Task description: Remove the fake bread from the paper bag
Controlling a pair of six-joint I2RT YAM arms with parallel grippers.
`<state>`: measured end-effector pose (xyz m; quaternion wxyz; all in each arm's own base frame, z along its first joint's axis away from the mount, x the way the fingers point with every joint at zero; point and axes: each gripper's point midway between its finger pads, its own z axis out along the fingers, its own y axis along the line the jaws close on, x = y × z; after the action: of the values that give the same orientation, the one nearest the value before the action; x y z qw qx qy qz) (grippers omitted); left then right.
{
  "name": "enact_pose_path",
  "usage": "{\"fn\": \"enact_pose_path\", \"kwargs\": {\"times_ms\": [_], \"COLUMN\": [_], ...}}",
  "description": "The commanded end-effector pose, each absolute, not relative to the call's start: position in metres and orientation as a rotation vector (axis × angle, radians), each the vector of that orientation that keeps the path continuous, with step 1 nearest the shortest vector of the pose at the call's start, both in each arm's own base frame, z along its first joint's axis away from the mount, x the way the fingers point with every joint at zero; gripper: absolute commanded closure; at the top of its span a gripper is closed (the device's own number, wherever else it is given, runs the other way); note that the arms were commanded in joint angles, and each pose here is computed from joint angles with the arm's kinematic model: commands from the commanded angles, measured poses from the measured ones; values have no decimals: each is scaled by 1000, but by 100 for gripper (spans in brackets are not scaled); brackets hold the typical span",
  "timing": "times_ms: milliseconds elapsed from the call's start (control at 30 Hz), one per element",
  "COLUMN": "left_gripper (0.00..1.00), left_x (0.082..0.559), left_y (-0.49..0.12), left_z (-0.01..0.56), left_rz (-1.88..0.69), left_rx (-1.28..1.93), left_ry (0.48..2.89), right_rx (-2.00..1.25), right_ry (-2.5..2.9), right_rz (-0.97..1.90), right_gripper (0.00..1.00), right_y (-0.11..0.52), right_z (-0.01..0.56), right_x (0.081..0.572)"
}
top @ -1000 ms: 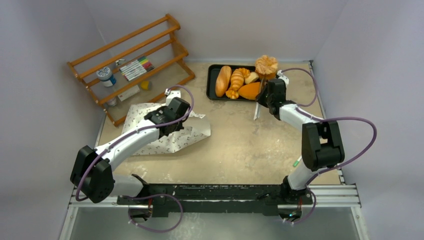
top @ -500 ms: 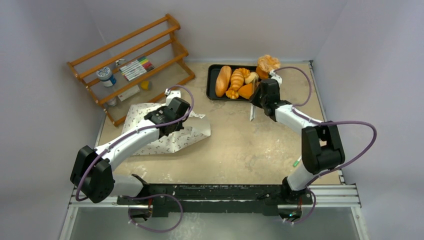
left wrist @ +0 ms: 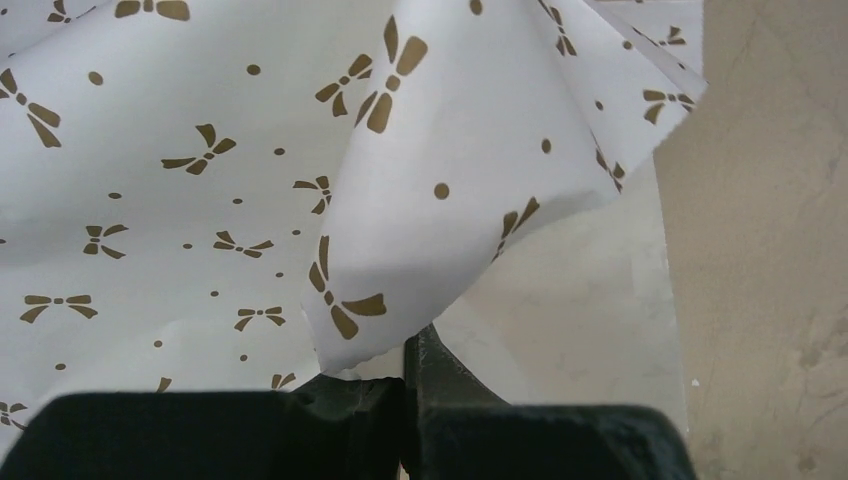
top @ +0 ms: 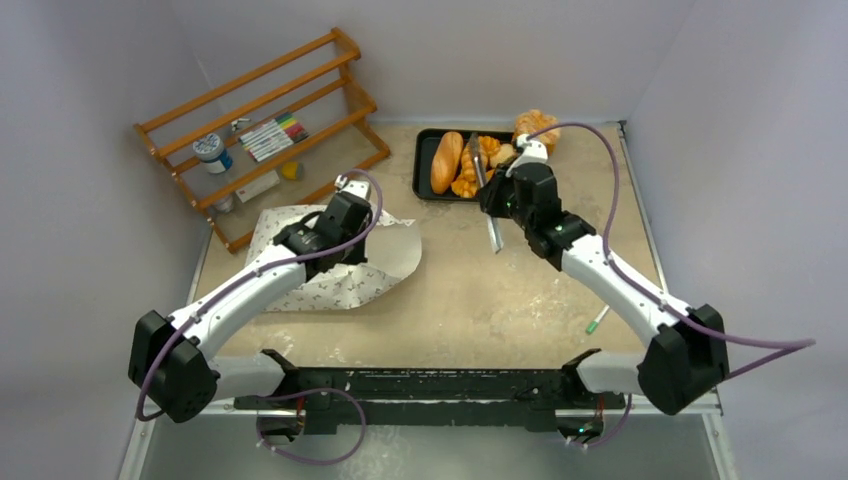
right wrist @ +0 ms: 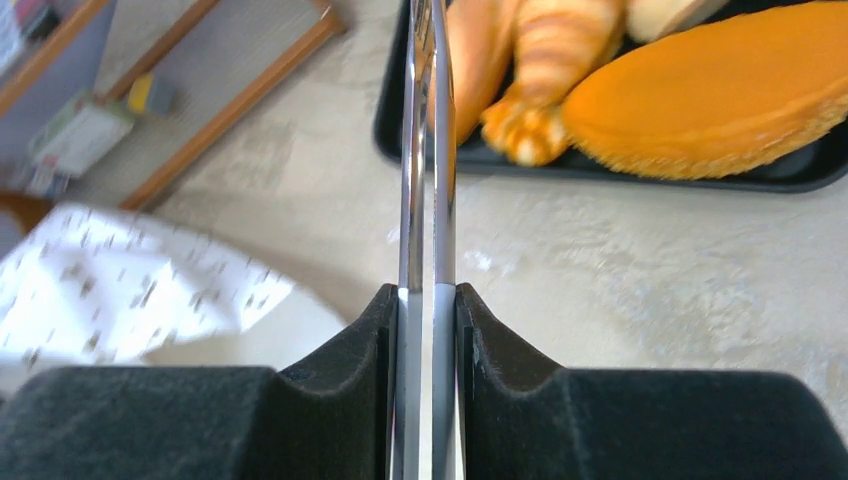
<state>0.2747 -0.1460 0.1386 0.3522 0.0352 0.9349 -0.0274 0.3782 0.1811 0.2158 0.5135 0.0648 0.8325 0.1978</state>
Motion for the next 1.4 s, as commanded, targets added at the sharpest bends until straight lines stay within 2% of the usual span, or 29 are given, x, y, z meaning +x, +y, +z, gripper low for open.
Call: {"fn": "enact_pose_path", "kwargs": {"times_ms": [0, 200, 533, 733, 1033, 1367], "left_gripper": [100, 100, 100, 100, 100, 100], "left_x": [267, 257, 252, 246, 244, 226], "left_y": [-160, -154, -152, -147, -134, -137], "left_z": [164, 162, 150, 158, 172, 186], "left_rz": [-165, -127, 34, 170, 200, 106], "left_rx": [265, 322, 334, 298, 215, 197], "left_ry": [2409, 2430, 2495, 2487, 2447, 2446], "right_rx": [-98, -314, -615, -746, -865, -853], "right_ry": [2040, 2065, 2065, 2112, 2170, 2174], "right_rz": [522, 636, 806, 871, 939, 916], "right_gripper": [79, 82, 83, 83, 83, 84], "right_y": [205, 222, 242, 267, 294, 337], "right_z": [224, 219, 226, 212, 190, 169], "right_x": [329, 260, 180, 153, 119, 137]}}
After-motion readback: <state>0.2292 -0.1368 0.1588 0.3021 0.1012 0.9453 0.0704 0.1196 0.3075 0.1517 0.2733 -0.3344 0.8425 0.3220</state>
